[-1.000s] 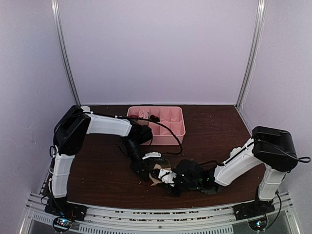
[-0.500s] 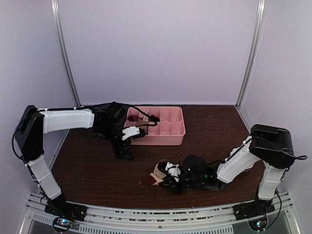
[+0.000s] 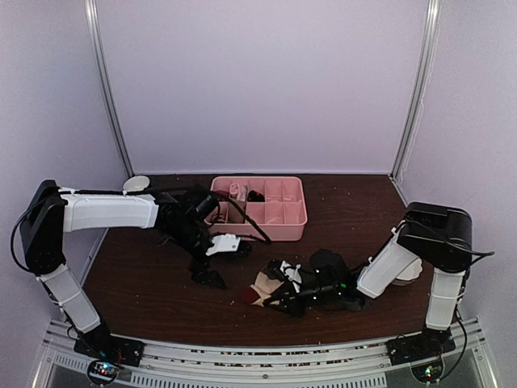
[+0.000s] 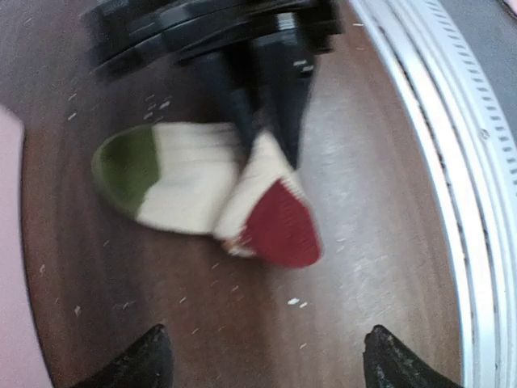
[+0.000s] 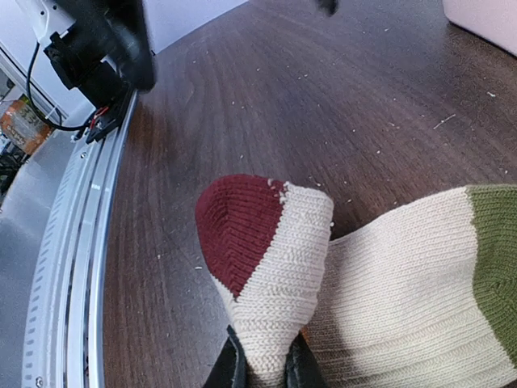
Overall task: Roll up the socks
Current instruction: Roll the sock at the center of the board.
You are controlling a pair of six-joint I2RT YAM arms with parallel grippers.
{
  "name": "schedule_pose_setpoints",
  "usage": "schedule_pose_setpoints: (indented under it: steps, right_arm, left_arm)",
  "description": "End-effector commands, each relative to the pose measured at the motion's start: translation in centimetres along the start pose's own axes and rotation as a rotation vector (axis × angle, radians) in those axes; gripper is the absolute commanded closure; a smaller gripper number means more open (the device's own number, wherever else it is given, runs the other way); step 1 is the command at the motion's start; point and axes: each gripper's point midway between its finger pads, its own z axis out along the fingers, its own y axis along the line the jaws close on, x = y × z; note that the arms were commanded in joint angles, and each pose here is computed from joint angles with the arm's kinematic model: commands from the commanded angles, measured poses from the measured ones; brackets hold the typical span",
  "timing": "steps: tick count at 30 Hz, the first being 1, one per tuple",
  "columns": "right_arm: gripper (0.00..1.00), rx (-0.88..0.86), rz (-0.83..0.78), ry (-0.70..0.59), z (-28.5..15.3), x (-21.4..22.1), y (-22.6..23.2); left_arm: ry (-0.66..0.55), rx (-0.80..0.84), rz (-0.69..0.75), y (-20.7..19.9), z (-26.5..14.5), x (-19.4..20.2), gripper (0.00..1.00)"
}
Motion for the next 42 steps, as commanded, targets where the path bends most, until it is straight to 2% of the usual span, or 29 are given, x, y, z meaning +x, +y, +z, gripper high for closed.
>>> schedule_pose_setpoints:
  steps: [1,8,15,20,28,35,37,40,42]
  right_arm:
    - [1.0,0.079,0.282,0.341,-1.7,11.7,-2.1]
    - [1.0,0.061,0.35,0.328,-1.7,11.6,-2.3]
    - [1.0,0.035,0.402,0.334,-1.5,11.7,-2.5]
    - [1.0,0.024,0.417,0.338,-1.4,11.7,-2.4]
    - [1.0,0.013,0.434,0.348,-1.4,11.6,-2.2]
    - [1.0,0.003,0.445,0.329,-1.3,10.8,-2.2]
    - [1.0,0.001,0.445,0.324,-1.3,10.5,-2.2]
    - [0.98,0.001,0.441,0.308,-1.3,9.9,-2.2]
    - [0.95,0.008,0.43,0.298,-1.4,9.5,-2.3]
  left_arm:
    - [-0.043,0.098,0.2,-3.5,1.5,-3.4,0.24]
    - [-0.033,0.104,0.262,-4.0,4.2,-4.7,0.28]
    - [0.011,0.097,0.283,-2.8,6.6,-3.9,0.48]
    - [0.016,0.082,0.272,-1.9,7.5,-4.1,0.56]
    - [0.035,0.106,0.269,-2.2,8.7,-3.5,0.53]
    - [0.11,0.107,0.266,-2.3,10.1,-1.9,0.54]
    - [0.126,0.103,0.257,-2.1,10.4,-1.5,0.6]
    - [0.144,0.094,0.242,-1.9,10.7,-1.0,0.77]
    - [0.16,0.101,0.222,-1.9,10.8,-0.5,0.83]
